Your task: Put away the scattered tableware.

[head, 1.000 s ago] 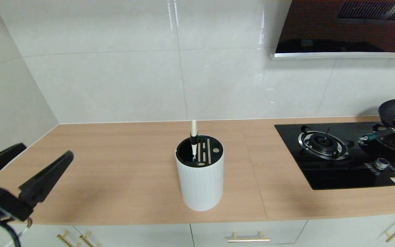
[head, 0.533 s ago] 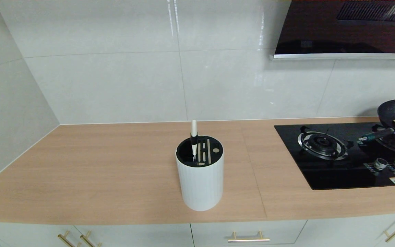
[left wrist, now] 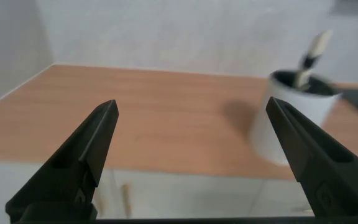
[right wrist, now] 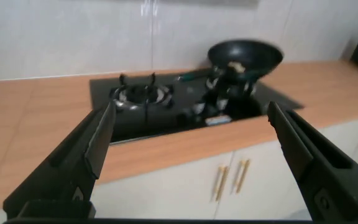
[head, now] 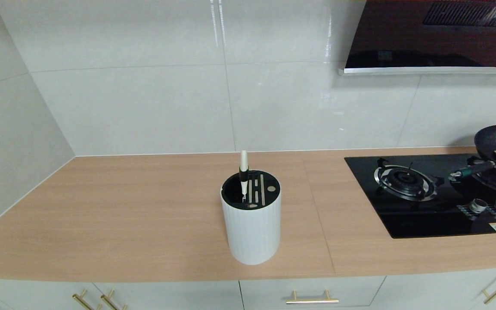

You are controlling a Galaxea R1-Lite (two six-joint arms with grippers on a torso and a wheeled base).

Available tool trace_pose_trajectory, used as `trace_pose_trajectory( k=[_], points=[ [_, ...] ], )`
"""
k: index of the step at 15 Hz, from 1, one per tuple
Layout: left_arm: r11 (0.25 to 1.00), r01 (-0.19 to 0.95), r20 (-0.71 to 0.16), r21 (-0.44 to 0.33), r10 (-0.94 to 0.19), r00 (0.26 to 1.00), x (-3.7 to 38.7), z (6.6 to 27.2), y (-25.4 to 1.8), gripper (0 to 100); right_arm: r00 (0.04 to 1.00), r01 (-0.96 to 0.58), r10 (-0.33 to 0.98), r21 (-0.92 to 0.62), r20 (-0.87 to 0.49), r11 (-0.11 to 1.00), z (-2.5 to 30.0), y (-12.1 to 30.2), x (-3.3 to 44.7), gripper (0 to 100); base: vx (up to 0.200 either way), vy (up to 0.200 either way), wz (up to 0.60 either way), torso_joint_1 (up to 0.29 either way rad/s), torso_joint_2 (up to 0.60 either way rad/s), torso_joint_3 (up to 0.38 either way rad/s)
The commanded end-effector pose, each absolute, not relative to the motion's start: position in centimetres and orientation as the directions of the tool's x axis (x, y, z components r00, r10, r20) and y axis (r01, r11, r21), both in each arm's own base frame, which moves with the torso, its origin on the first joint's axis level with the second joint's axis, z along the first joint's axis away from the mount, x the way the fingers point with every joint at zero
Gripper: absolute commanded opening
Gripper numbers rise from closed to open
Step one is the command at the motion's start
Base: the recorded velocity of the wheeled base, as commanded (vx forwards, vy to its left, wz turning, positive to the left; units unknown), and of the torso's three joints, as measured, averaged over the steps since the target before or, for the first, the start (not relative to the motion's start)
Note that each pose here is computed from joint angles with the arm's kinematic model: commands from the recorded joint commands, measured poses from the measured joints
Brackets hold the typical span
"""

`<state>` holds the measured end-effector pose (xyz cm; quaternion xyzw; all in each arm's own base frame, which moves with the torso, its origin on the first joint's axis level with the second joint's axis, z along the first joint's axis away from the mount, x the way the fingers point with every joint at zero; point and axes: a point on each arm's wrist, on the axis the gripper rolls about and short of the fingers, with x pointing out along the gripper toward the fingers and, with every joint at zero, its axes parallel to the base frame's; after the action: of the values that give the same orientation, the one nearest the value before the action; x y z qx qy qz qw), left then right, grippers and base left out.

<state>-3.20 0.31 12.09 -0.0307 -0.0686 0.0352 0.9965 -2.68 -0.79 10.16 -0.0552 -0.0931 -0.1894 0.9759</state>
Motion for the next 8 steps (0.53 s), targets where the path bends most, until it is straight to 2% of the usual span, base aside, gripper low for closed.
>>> trace_pose_trajectory(
  k=[1,2,3,5,7,8],
  points=[
    [0.991,-0.134,0.052,-0.016,0.135,0.990,-2.3,8.1,0.3,100,0.925,0.360,-0.350,-0.050,0.146,0.932,9.1,-0.8,-2.5,100,0.000,0.000,0.00,0.000,0.00,0.000],
    [0.992,-0.127,0.009,-0.020,0.127,0.992,-2.4,7.8,0.3,100,0.940,0.338,-0.333,-0.066,0.080,0.939,8.4,-0.7,-2.4,100,0.000,0.000,0.00,0.000,0.00,0.000],
    [0.994,-0.111,0.012,-0.020,0.112,0.994,-2.3,7.8,0.2,100,0.944,0.330,-0.328,-0.047,0.045,0.943,8.1,-0.7,-2.4,100,0.000,0.000,0.00,0.000,0.00,0.000],
    [0.998,-0.067,0.003,0.020,0.067,0.998,-2.3,7.6,0.1,100,0.947,0.318,-0.317,-0.028,0.047,0.948,8.1,-0.7,-2.4,100,0.000,0.000,0.00,0.000,0.00,0.000],
    [0.998,-0.055,0.002,0.037,0.055,0.998,-2.3,7.6,0.1,100,0.968,0.249,-0.247,-0.026,0.048,0.968,8.1,-0.5,-2.4,100,0.000,0.000,0.00,0.000,0.00,0.000],
    [0.998,-0.054,0.002,0.032,0.054,0.999,-2.3,7.6,0.1,100,0.985,0.168,-0.168,0.003,0.042,0.986,8.1,-0.4,-2.3,100,0.000,0.000,0.00,0.000,0.00,0.000]
  ],
)
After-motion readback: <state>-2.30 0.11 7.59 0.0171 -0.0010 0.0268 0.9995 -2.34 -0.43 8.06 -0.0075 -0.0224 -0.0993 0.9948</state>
